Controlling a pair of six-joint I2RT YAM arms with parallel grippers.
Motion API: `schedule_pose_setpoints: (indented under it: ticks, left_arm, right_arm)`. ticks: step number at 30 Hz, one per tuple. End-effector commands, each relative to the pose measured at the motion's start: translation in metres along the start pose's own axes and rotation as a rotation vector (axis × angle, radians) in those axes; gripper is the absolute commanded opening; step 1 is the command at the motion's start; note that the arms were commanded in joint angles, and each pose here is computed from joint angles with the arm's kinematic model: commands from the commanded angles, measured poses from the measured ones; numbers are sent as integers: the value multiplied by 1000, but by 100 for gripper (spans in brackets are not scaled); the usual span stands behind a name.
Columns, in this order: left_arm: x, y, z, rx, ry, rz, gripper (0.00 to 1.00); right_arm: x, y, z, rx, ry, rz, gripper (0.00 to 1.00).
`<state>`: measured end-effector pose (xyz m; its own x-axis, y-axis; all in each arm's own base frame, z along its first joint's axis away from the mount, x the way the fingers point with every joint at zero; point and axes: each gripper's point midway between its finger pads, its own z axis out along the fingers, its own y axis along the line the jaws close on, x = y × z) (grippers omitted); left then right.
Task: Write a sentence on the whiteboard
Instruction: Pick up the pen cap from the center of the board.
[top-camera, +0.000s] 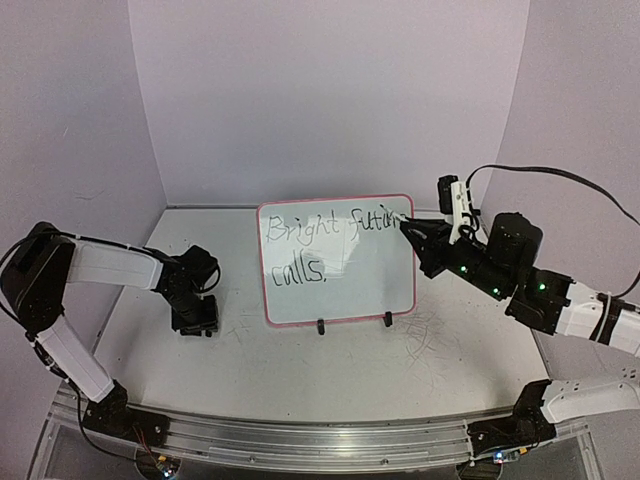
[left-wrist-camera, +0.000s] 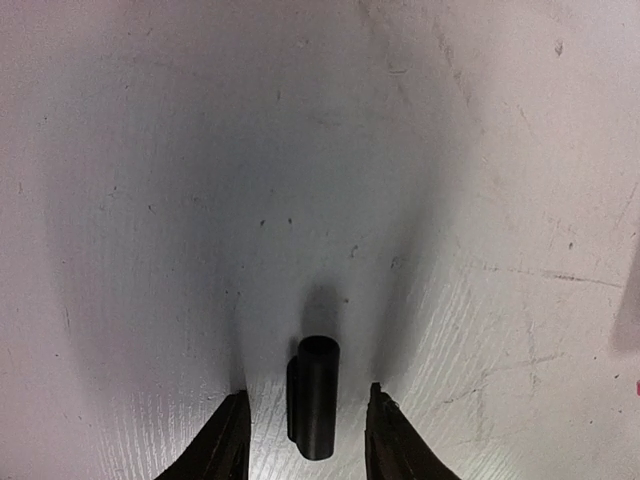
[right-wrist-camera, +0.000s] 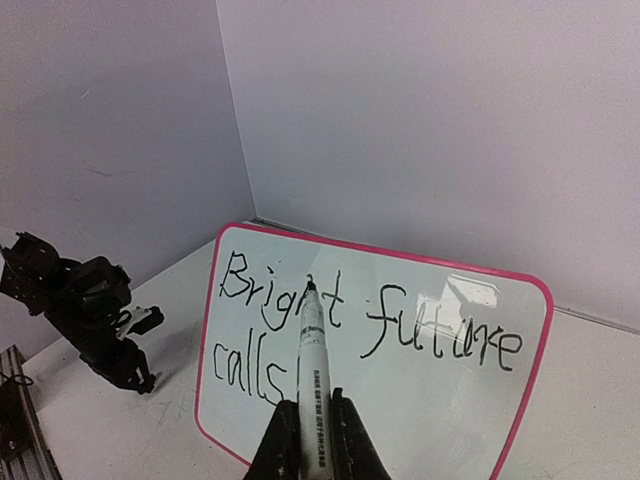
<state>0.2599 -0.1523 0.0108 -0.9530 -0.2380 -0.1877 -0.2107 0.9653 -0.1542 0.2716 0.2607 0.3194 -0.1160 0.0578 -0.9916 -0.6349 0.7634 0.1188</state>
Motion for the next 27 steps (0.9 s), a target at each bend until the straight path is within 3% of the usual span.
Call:
schedule_pose_setpoints:
  ticks: [1,9,18,24,27]
  left_arm:
    - [-9,-6,1,-26,3,59,37]
    - [-7,0,16,-86,42,111,22]
    - [-10,2,8,-88,11,150,13]
    - [-17,3,-14,-69,-63,133,0]
    - [-23,1,-37,-31,-127,102,0]
  right_arm:
    - [-13,0,-5,-6,-56,21,0]
    - [-15,-2,-8,5,-68,32,0]
    - [-7,-1,-4,0,-45,48,0]
    - [4,-10,4,59,5,40,0]
    - [6,-21,7,122,27,29,0]
